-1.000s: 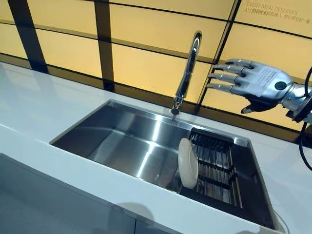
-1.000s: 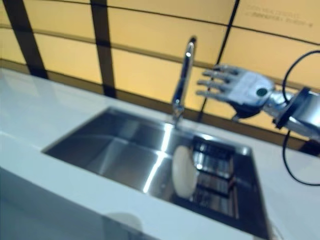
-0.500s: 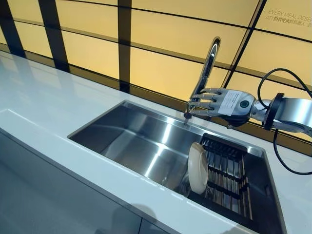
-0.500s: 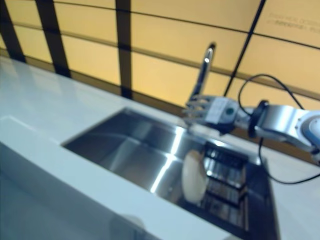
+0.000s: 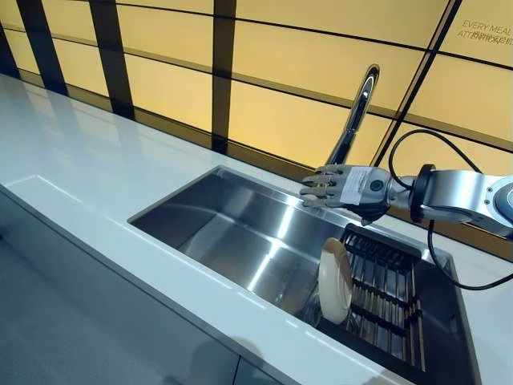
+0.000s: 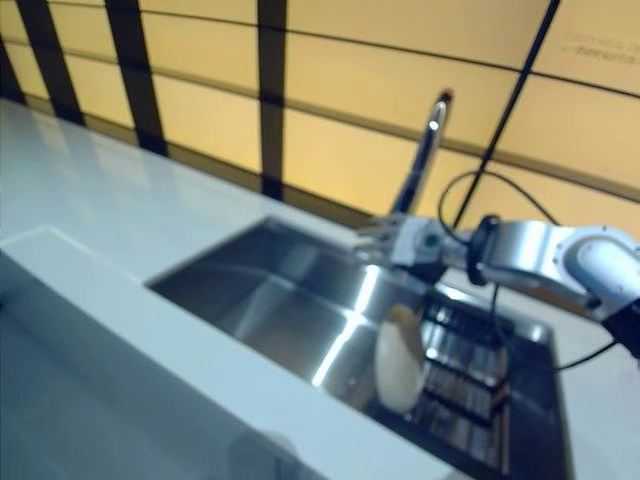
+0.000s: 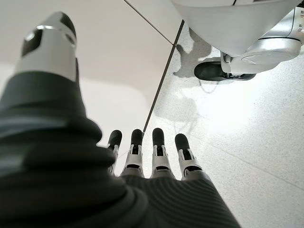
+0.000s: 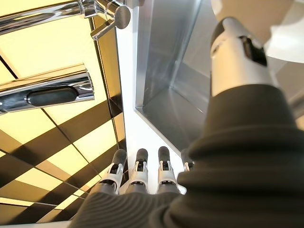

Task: Take plates into dishwasher

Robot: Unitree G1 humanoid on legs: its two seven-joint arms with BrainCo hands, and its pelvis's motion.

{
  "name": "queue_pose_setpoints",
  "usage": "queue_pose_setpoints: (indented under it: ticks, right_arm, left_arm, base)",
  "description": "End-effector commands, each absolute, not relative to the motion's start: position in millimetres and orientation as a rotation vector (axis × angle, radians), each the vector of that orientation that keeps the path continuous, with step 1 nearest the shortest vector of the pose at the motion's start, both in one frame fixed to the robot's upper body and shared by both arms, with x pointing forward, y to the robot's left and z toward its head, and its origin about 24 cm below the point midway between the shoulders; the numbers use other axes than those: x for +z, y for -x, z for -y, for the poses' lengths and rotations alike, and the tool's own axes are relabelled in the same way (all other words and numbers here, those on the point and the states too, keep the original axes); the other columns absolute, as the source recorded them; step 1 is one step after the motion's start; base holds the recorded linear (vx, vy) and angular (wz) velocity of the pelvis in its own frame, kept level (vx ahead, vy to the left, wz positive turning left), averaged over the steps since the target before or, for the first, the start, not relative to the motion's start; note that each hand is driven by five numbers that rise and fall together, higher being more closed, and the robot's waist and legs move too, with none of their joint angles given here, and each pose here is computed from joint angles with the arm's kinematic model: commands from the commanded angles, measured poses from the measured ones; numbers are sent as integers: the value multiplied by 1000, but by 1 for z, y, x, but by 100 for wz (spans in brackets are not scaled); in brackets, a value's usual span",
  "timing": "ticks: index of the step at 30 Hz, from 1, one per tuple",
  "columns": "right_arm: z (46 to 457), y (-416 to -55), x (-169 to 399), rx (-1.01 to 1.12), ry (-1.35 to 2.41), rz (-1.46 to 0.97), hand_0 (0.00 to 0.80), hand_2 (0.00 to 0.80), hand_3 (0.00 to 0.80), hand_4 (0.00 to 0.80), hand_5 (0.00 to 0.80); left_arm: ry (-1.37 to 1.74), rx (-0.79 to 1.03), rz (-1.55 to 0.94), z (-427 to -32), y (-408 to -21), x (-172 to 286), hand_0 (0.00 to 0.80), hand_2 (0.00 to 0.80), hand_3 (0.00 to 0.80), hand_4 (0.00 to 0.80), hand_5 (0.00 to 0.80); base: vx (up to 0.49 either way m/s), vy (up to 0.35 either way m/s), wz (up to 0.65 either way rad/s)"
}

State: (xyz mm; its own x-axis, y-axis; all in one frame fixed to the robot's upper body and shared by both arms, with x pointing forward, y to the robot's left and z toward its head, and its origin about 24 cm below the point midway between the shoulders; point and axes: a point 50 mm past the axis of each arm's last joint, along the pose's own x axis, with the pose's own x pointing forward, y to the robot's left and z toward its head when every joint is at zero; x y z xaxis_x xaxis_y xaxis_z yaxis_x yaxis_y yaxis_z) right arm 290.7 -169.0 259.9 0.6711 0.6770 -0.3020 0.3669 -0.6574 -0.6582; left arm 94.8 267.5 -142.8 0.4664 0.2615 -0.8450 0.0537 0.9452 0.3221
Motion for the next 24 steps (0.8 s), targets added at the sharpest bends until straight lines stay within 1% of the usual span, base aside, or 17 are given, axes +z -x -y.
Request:
queue_pose_setpoints:
  ticks: [1, 24]
  right_arm:
    - [175, -296, 271, 691, 2315, 762, 0, 0, 0, 0, 0]
    - [180, -296, 244, 817, 2222, 677, 0, 0, 0, 0, 0]
  left_arm:
    - [-384, 91, -1026, -271, -115, -137, 0, 0, 0, 0, 0]
    - [-384, 99, -1024, -274, -112, -136, 0, 0, 0, 0, 0]
  base:
    - [0, 0, 0]
    - [0, 0, 0]
